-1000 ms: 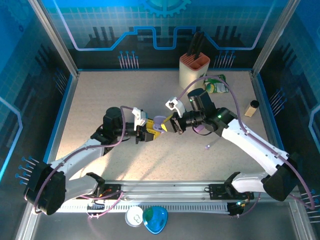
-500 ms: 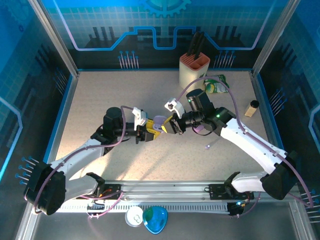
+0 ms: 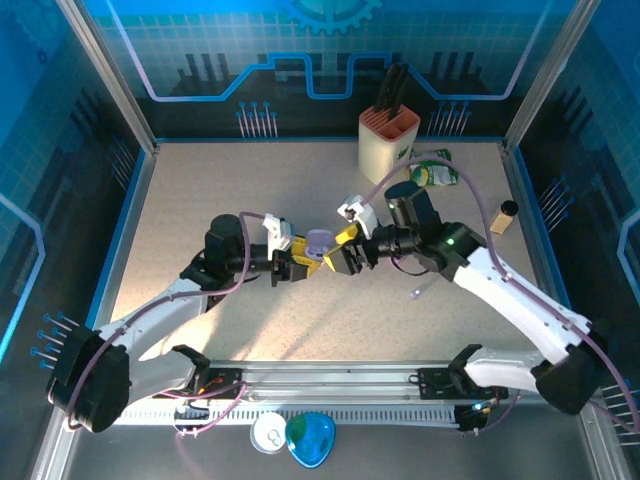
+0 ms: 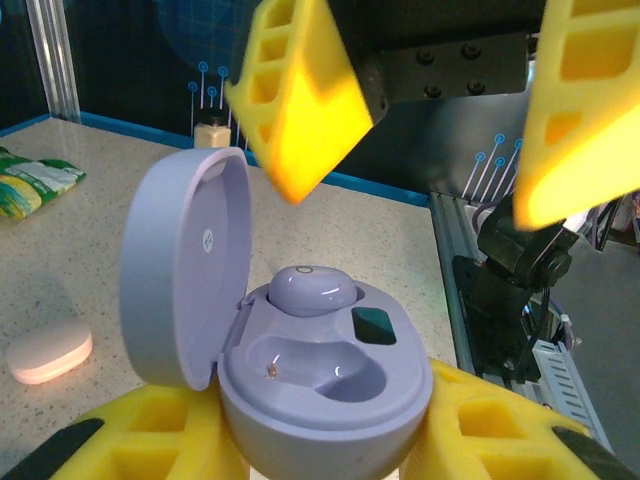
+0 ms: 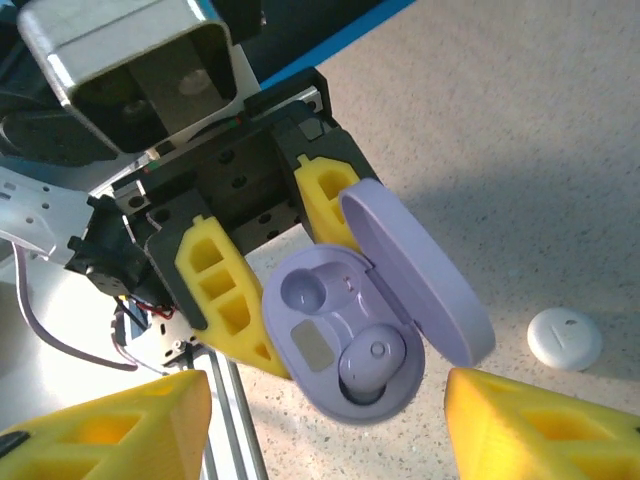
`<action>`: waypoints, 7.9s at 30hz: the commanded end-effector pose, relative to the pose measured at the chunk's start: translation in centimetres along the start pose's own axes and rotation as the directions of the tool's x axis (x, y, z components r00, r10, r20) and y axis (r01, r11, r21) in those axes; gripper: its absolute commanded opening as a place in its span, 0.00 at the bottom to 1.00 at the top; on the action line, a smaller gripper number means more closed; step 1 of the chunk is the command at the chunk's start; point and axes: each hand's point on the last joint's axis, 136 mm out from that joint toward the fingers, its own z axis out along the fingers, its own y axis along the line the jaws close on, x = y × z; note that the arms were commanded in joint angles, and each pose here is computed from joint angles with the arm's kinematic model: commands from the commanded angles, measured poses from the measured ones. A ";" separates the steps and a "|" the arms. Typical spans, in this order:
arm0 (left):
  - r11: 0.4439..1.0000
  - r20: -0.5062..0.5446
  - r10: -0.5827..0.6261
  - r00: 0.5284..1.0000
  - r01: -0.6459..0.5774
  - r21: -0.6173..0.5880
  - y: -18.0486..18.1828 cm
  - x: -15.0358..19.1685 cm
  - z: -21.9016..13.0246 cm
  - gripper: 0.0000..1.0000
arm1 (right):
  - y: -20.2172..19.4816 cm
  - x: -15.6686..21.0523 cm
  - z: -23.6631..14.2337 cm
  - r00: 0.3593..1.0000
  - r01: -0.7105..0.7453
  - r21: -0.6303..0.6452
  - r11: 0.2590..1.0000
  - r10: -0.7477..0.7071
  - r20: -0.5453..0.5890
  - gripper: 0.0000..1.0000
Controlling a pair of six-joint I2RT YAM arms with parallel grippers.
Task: Insert wireless bluetooth earbuds into charging case
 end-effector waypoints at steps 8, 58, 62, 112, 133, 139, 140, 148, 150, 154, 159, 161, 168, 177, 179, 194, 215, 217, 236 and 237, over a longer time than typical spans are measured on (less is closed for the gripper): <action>0.994 0.048 0.106 0.993 -0.105 -0.014 -0.3 -1.6 -0.3 0.26 | -7.8 2.6 -6.5 0.938 -0.309 0.300 0.902 0.238 0.251 0.66; 0.995 0.034 0.094 0.995 -0.092 -0.048 0.8 -0.8 0.0 0.26 | -18.8 24.5 -2.7 0.468 -0.660 0.683 0.313 0.882 0.048 0.42; 0.994 0.032 0.097 0.995 -0.096 -0.048 0.8 -0.8 0.0 0.26 | -18.7 23.9 -2.2 0.469 -0.681 0.659 0.321 0.882 0.055 0.43; 0.993 0.138 0.057 0.989 -0.042 -0.111 0.9 -1.9 -0.9 0.26 | -14.6 24.2 -2.9 0.654 -0.500 0.706 0.503 0.753 -0.074 0.51; 0.992 0.215 0.055 0.975 -0.028 -0.125 0.0 -1.8 -2.0 0.26 | -18.0 24.5 0.7 0.594 -0.469 0.703 0.534 0.780 -0.197 0.63; 0.993 0.209 0.055 0.976 -0.030 -0.118 -0.2 -1.5 -1.9 0.26 | -17.0 25.3 0.2 0.578 -0.483 0.706 0.518 0.794 -0.187 0.61; 0.992 0.208 0.059 0.976 -0.035 -0.117 -0.2 -1.6 -1.9 0.26 | -16.8 25.3 0.1 0.579 -0.485 0.705 0.518 0.794 -0.184 0.61; 0.994 0.211 0.051 0.976 -0.028 -0.109 0.2 -2.0 -1.6 0.26 | -16.5 24.7 -1.1 0.595 -0.466 0.729 0.502 0.787 -0.162 0.59; 0.993 0.221 0.030 0.975 -0.003 -0.120 0.5 -2.1 -1.7 0.26 | -16.7 24.4 -1.5 0.614 -0.424 0.751 0.505 0.770 -0.171 0.59; 0.991 0.227 0.027 0.974 0.005 -0.137 0.7 -1.9 -1.8 0.26 | -17.2 23.4 -1.9 0.659 -0.344 0.783 0.518 0.727 -0.192 0.60; 0.988 0.223 0.035 0.974 -0.001 -0.151 0.7 -1.8 -2.0 0.26 | -17.5 22.3 -1.9 0.684 -0.179 0.809 0.560 0.662 -0.307 0.62; 0.987 0.218 0.040 0.975 -0.004 -0.161 0.7 -1.8 -2.1 0.26 | -17.4 22.4 -2.3 0.671 -0.057 0.821 0.568 0.631 -0.390 0.57; 0.983 0.210 0.050 0.976 -0.011 -0.181 0.8 -1.8 -2.3 0.26 | -16.6 22.3 -2.3 0.583 0.234 0.790 0.567 0.568 -0.581 0.44; 0.977 0.209 0.050 0.977 -0.004 -0.214 1.3 -1.7 -2.8 0.26 | -16.7 22.8 -1.5 0.476 0.447 0.730 0.517 0.553 -0.683 0.35; 0.975 0.212 0.050 0.976 -0.002 -0.223 1.4 -1.8 -3.0 0.26 | -16.8 23.0 -1.1 0.468 0.453 0.727 0.516 0.556 -0.687 0.35; 0.970 0.214 0.053 0.975 0.001 -0.245 1.5 -1.7 -3.6 0.26 | -17.3 24.6 -0.2 0.411 0.482 0.702 0.524 0.572 -0.710 0.28; 0.975 0.190 0.089 0.978 -0.046 -0.219 1.4 -1.0 -3.1 0.26 | -16.3 22.6 -0.9 0.534 0.351 0.773 0.528 0.566 -0.628 0.17; 0.976 0.192 0.097 0.976 -0.056 -0.209 1.3 -1.1 -2.9 0.26 | -15.7 21.5 -0.9 0.593 0.266 0.793 0.548 0.556 -0.583 0.17; 0.995 0.158 0.101 0.982 -0.099 -0.021 0.1 -0.8 -0.6 0.26 | -1.8 2.7 -3.3 0.966 -0.233 0.178 0.956 0.249 -0.073 0.17; 0.995 0.158 0.103 0.982 -0.102 -0.016 0.1 -0.8 -0.5 0.25 | -1.0 1.9 -3.4 0.970 -0.230 0.134 0.964 0.238 -0.050 0.17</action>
